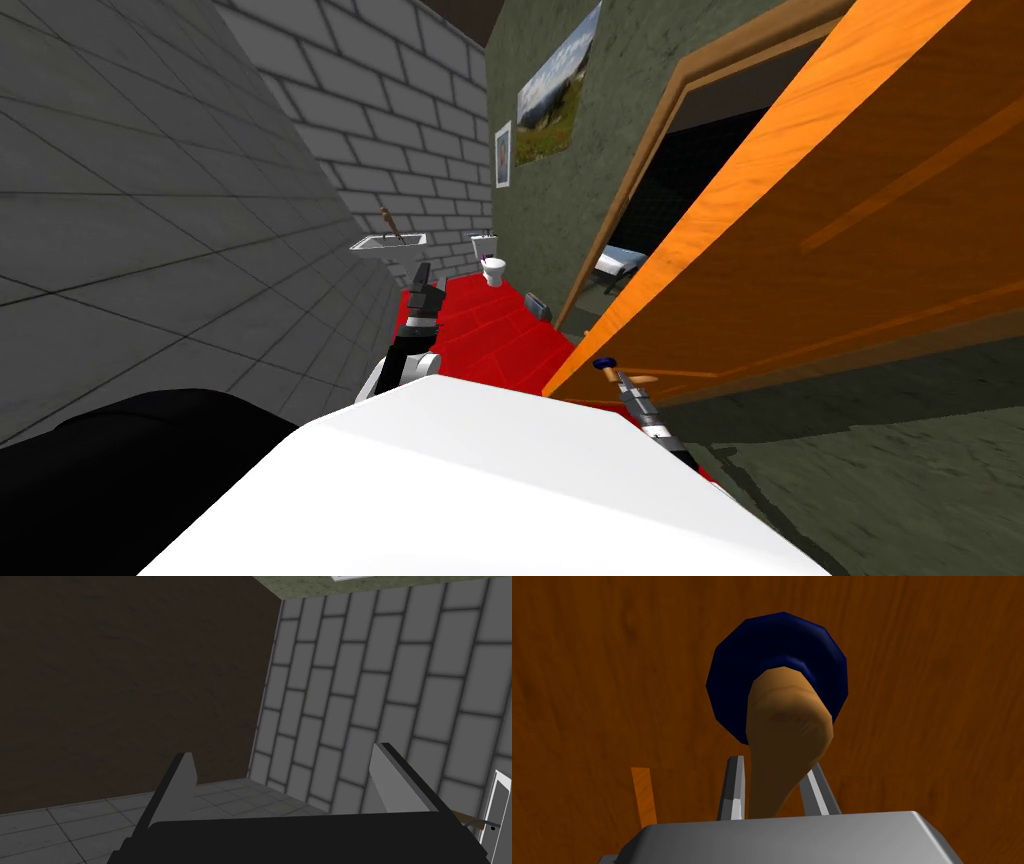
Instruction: Pull the door open
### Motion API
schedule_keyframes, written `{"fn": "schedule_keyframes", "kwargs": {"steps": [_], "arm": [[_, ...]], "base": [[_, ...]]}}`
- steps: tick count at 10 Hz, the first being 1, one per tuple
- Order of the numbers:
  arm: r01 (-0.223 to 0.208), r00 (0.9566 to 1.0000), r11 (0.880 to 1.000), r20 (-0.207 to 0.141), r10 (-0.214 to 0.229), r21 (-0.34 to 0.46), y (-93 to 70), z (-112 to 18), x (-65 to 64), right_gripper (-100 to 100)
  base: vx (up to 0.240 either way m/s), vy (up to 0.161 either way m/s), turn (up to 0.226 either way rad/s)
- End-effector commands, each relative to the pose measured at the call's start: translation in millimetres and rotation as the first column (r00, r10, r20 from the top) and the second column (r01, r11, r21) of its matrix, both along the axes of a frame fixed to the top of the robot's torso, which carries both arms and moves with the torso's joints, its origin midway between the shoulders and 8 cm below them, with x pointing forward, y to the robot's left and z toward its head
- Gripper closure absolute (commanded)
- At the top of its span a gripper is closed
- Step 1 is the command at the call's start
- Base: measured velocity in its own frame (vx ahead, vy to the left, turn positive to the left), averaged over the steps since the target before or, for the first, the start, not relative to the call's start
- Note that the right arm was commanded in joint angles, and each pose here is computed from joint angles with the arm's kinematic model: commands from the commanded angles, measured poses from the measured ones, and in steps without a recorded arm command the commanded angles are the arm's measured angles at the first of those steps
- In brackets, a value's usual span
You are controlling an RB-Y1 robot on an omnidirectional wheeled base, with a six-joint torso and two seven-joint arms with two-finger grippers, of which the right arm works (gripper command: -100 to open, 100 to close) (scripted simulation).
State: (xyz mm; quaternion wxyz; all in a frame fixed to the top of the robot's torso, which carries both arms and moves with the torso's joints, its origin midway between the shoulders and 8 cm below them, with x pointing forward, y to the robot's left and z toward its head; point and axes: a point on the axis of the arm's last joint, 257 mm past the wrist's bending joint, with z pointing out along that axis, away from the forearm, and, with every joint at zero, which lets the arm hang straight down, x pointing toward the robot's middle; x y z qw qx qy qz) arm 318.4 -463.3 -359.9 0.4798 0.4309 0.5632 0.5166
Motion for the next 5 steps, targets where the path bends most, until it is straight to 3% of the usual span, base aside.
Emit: {"fn": "schedule_keyframes", "kwargs": {"steps": [1,2,3,5], "arm": [[-0.003,1.0000,1.000,0.007,0.003,-0.006,-5.2,5.0,-6.0,100],[-0.004,1.0000,1.000,0.002,0.004,-0.001,-0.5,2.1,-5.0,100],[-0.027,0.9996,1.000,-0.003,0.027,0.008,13.7,-1.3,4.1,100],[-0.046,0.9989,0.999,-0.005,0.046,0.013,25.1,-2.9,12.6,100]], "base": [[-0.190,-0.068,0.153],[-0.081,-0.026,0.028],[-0.121,-0.024,-0.046],[-0.174,-0.037,-0.019]]}}
